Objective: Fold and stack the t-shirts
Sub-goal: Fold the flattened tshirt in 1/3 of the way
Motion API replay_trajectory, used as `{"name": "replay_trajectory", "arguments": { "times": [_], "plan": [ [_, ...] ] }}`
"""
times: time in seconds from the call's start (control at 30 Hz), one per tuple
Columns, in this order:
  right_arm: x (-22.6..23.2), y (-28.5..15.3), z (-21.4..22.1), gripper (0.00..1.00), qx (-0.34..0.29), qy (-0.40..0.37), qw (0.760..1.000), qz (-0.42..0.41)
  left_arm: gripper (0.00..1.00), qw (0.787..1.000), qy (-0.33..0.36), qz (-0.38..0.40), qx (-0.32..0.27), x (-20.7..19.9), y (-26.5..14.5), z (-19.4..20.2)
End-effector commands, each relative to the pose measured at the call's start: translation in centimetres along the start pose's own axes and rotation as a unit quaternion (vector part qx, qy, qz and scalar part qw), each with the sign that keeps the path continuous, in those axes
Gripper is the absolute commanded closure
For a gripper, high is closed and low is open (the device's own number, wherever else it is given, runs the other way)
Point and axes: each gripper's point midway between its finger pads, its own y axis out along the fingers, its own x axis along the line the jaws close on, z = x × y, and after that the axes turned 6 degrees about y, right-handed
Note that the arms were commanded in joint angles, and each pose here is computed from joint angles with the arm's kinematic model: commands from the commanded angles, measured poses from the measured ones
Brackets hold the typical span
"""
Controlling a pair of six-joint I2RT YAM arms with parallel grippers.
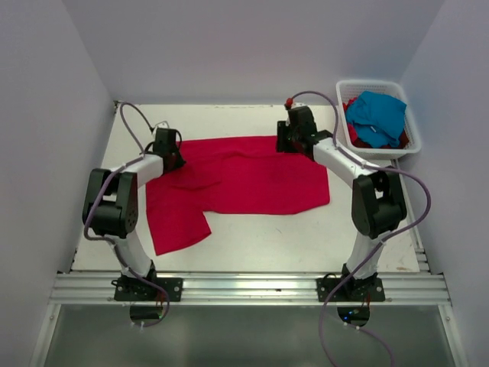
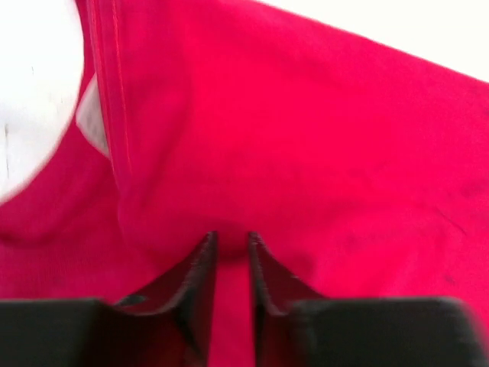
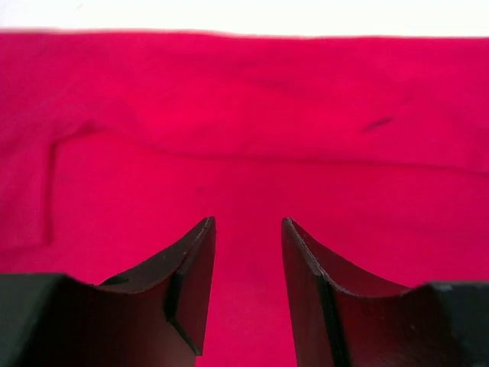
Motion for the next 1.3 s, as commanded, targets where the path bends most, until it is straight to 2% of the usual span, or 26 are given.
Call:
{"name": "replay_trajectory", "arguments": {
  "times": [0.0, 0.13, 0.27, 0.37, 0.4, 0.43, 0.47, 0.5, 0.6, 0.93, 0.97, 1.07, 1.1, 1.27],
  "plan": [
    [2.4, -1.9, 2.4, 0.56, 0.008, -0.020, 0.998, -0.052, 0.71, 0.999, -0.002, 0.022, -0.033, -0.6, -4.1, -0.7],
    [2.6, -3.1, 4.6, 0.55, 0.014, -0.026, 0.998, -0.059, 0.53, 0.999, 0.000, 0.018, -0.033, 0.9, -5.9, 1.7],
    [2.2, -3.8, 6.2, 0.55, 0.021, -0.029, 0.998, -0.058, 0.53, 0.999, -0.003, 0.037, -0.029, 0.9, -7.0, 3.0],
    [1.8, -4.3, 7.2, 0.59, 0.024, -0.028, 0.998, -0.057, 0.75, 0.999, -0.002, 0.036, -0.018, 1.1, -6.3, 4.1],
    [1.3, -4.2, 7.9, 0.63, 0.031, -0.030, 0.998, -0.053, 0.91, 0.999, 0.000, 0.034, -0.006, 1.1, -5.7, 4.7],
    [1.0, -4.1, 7.9, 0.67, 0.027, -0.031, 0.998, -0.047, 1.00, 0.999, -0.001, 0.038, -0.007, 0.8, -5.4, 4.5],
    [0.8, -3.9, 8.2, 0.72, 0.031, -0.033, 0.998, -0.041, 1.00, 0.999, -0.002, 0.045, -0.003, 0.5, -5.2, 4.7],
    [0.6, -3.7, 8.3, 0.83, 0.034, -0.035, 0.998, -0.036, 1.00, 0.999, -0.003, 0.048, 0.000, 0.3, -4.8, 4.9],
    [-0.1, -3.0, 9.0, 0.99, 0.051, -0.042, 0.998, -0.017, 1.00, 0.998, -0.003, 0.055, 0.005, -0.1, -4.5, 5.2],
    [-0.6, -2.2, 10.0, 1.00, 0.065, -0.037, 0.997, -0.002, 1.00, 0.999, -0.016, 0.024, 0.013, 1.2, -5.4, 5.8],
    [-0.7, -2.2, 10.0, 1.00, 0.066, -0.037, 0.997, -0.001, 0.97, 0.999, -0.022, 0.024, 0.003, 1.3, -6.1, 5.4],
    [-0.7, -2.3, 10.1, 1.00, 0.067, -0.035, 0.997, -0.003, 0.79, 0.999, -0.040, 0.024, -0.013, 2.0, -7.3, 5.9],
    [-0.5, -2.3, 10.1, 1.00, 0.066, -0.035, 0.997, -0.006, 0.76, 0.999, -0.043, 0.022, -0.012, 2.3, -7.4, 6.7],
    [-0.6, -2.3, 10.2, 1.00, 0.069, -0.036, 0.997, -0.006, 0.72, 0.998, -0.052, 0.017, 0.004, 2.7, -6.9, 8.3]
  ]
}}
